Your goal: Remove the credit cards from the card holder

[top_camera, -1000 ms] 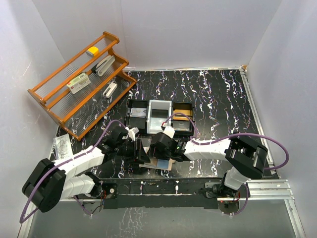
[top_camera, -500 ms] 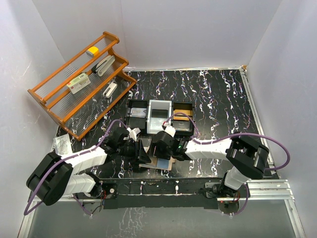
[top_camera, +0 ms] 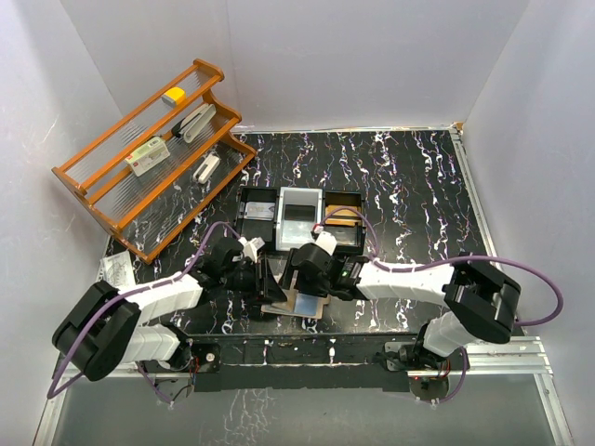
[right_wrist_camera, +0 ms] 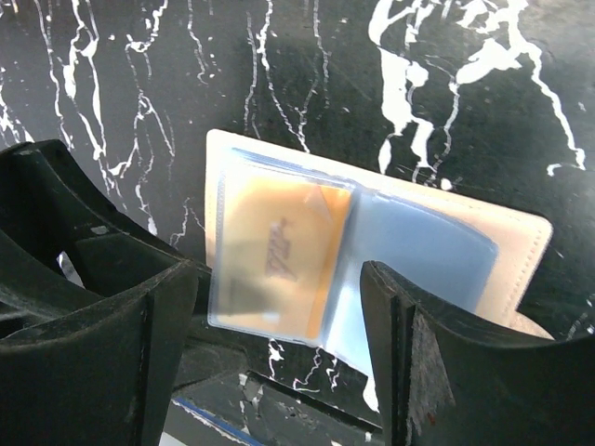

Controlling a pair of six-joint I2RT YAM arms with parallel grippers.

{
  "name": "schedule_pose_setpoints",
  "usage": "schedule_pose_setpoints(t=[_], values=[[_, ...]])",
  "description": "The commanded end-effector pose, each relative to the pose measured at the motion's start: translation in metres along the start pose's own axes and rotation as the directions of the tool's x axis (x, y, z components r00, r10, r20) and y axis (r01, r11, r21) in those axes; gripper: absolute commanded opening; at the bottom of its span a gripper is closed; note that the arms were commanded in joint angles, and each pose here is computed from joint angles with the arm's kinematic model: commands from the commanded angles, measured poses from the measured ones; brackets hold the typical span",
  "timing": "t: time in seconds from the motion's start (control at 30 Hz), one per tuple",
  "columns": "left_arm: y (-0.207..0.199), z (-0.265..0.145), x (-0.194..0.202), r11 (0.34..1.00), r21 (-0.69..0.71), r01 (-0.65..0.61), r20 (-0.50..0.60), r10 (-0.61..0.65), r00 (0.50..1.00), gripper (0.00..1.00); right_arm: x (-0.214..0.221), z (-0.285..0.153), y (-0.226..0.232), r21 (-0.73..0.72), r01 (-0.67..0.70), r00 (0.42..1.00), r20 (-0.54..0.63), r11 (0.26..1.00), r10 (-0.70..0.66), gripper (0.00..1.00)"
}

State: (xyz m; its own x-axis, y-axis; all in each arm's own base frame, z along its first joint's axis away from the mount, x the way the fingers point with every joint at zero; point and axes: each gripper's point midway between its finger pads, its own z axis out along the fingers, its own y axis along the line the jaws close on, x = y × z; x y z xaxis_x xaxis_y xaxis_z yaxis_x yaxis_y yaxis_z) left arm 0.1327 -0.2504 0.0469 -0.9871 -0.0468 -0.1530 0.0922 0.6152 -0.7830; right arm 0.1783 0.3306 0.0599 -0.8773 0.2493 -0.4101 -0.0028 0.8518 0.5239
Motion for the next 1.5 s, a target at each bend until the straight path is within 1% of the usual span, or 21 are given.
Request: schedule_pose_setpoints(t=[0.0, 0.2, 0.47, 0.57, 0.63, 0.8, 0.9, 0.97, 1.1, 1.17, 1.23, 1.4, 1.43, 1.47], values=[[-0.016, 0.002, -0.013, 0.998, 0.052, -0.03, 0.021, 0.029, 0.999, 0.42, -0.017, -0.016, 0.006, 0.014, -0.054, 0.996, 0.074, 0.998, 0.053, 0.7], [-0.027, 0.004, -0.019, 0.996, 0.074, -0.055, 0.014, 0.055, 0.998, 0.44, -0.029, -0.03, -0.01, 0.026, -0.111, 0.984, 0.142, 0.993, 0.106, 0.7], [-0.046, 0.017, -0.013, 0.989, 0.098, -0.107, -0.051, 0.112, 0.992, 0.45, -0.042, -0.044, -0.024, 0.002, -0.163, 0.973, 0.167, 0.987, 0.16, 0.7], [-0.048, 0.029, -0.004, 0.989, 0.089, -0.118, -0.104, 0.127, 0.986, 0.46, -0.047, -0.05, -0.028, -0.013, -0.184, 0.966, 0.181, 0.983, 0.183, 0.7], [-0.051, 0.035, 0.001, 0.988, 0.083, -0.13, -0.119, 0.139, 0.983, 0.47, -0.05, -0.054, -0.028, -0.027, -0.194, 0.963, 0.187, 0.981, 0.196, 0.7], [-0.061, 0.034, 0.001, 0.982, 0.091, -0.163, -0.113, 0.173, 0.978, 0.54, -0.049, -0.06, -0.027, -0.083, -0.212, 0.958, 0.177, 0.974, 0.224, 0.68], [-0.053, 0.027, -0.005, 0.981, 0.008, -0.192, -0.079, 0.192, 0.978, 0.55, -0.049, -0.062, -0.019, -0.139, -0.217, 0.957, 0.163, 0.966, 0.239, 0.64], [-0.047, 0.019, -0.012, 0.978, -0.058, -0.2, -0.028, 0.199, 0.98, 0.56, -0.047, -0.062, -0.015, -0.165, -0.213, 0.959, 0.151, 0.963, 0.238, 0.61], [-0.031, 0.007, -0.023, 0.968, -0.177, -0.176, 0.052, 0.188, 0.981, 0.55, -0.041, -0.057, -0.005, -0.199, -0.192, 0.97, 0.107, 0.961, 0.216, 0.52], [-0.026, 0.003, -0.025, 0.963, -0.216, -0.164, 0.067, 0.182, 0.981, 0.55, -0.037, -0.052, -0.002, -0.2, -0.183, 0.975, 0.085, 0.963, 0.204, 0.47], [-0.022, 0.001, -0.028, 0.957, -0.247, -0.152, 0.083, 0.177, 0.981, 0.55, -0.032, -0.047, -0.001, -0.193, -0.171, 0.981, 0.063, 0.966, 0.186, 0.45], [-0.018, -0.008, -0.038, 0.942, -0.308, -0.135, 0.135, 0.183, 0.974, 0.58, -0.021, -0.035, -0.007, -0.151, -0.158, 0.987, 0.017, 0.976, 0.162, 0.44], [-0.018, -0.011, -0.04, 0.94, -0.314, -0.134, 0.147, 0.188, 0.971, 0.59, -0.018, -0.033, -0.009, -0.141, -0.155, 0.987, 0.008, 0.978, 0.158, 0.45], [-0.017, -0.013, -0.042, 0.937, -0.324, -0.13, 0.16, 0.19, 0.969, 0.6, -0.016, -0.032, -0.011, -0.134, -0.15, 0.988, 0.002, 0.98, 0.152, 0.49]])
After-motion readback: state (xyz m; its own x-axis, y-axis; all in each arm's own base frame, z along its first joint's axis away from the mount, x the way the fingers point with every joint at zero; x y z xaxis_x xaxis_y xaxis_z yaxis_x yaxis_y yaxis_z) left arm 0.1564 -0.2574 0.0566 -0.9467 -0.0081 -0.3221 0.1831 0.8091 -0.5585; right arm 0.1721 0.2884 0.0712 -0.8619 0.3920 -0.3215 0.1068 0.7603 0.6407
